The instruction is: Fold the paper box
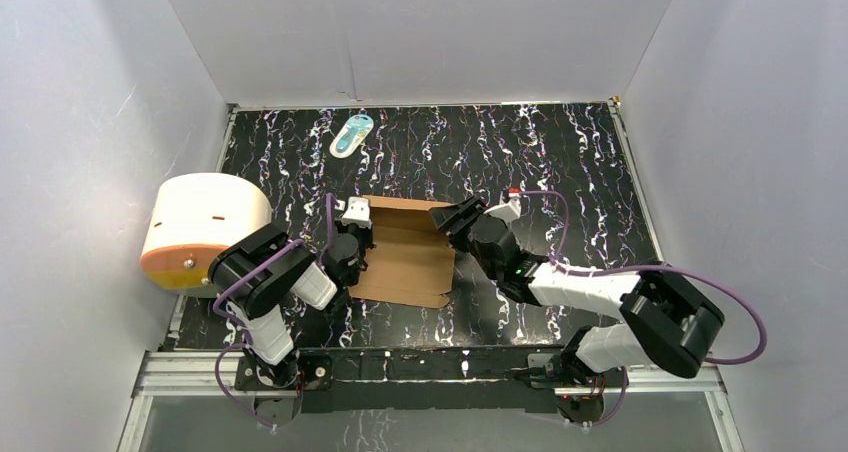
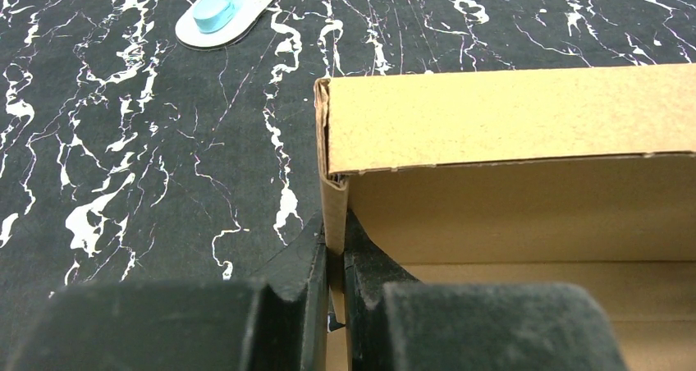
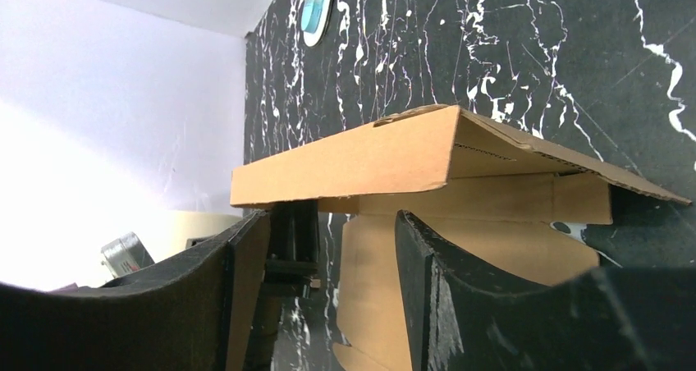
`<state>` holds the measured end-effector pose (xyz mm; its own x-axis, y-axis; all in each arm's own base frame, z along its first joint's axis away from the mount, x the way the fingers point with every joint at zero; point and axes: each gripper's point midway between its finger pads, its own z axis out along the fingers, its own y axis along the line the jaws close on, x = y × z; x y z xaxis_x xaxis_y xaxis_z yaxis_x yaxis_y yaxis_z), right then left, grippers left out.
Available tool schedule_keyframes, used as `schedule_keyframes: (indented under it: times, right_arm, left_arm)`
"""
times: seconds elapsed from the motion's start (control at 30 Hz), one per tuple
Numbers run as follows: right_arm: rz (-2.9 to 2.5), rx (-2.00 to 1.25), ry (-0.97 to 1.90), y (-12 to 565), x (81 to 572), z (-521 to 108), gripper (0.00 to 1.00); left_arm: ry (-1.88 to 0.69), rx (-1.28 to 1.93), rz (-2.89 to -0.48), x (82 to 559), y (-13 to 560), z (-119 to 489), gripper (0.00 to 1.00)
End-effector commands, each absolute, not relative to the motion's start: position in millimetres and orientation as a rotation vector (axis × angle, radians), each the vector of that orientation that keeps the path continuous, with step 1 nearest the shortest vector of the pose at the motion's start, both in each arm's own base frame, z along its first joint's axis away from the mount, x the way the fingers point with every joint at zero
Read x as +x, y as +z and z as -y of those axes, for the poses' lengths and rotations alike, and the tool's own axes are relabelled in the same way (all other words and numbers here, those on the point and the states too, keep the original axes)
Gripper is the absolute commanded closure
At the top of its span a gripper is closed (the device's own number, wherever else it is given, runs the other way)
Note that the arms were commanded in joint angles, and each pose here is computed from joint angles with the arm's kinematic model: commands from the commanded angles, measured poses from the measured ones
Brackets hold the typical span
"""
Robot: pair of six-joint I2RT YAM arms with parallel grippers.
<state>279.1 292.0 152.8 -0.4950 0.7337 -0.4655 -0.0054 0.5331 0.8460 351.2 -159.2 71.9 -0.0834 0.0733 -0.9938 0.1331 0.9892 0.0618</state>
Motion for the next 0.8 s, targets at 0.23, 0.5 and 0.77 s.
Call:
schedule_keyframes:
  times: [0.23, 0.5, 0.77]
  right_arm:
    - [-1.646, 0.928, 1.168, 175, 313, -291, 0.45]
    - [-1.578, 1.015, 1.205, 170, 323, -294, 0.56]
    - [-1.599, 1.06, 1.257, 161, 320, -300, 0.86]
  left_arm:
    - [0.005, 0.215, -1.677, 353, 64, 159, 1.0]
    - [0.009, 0.216, -1.676, 352, 64, 158, 1.0]
    - [0.074, 0.122, -1.663, 358, 70, 147, 1.0]
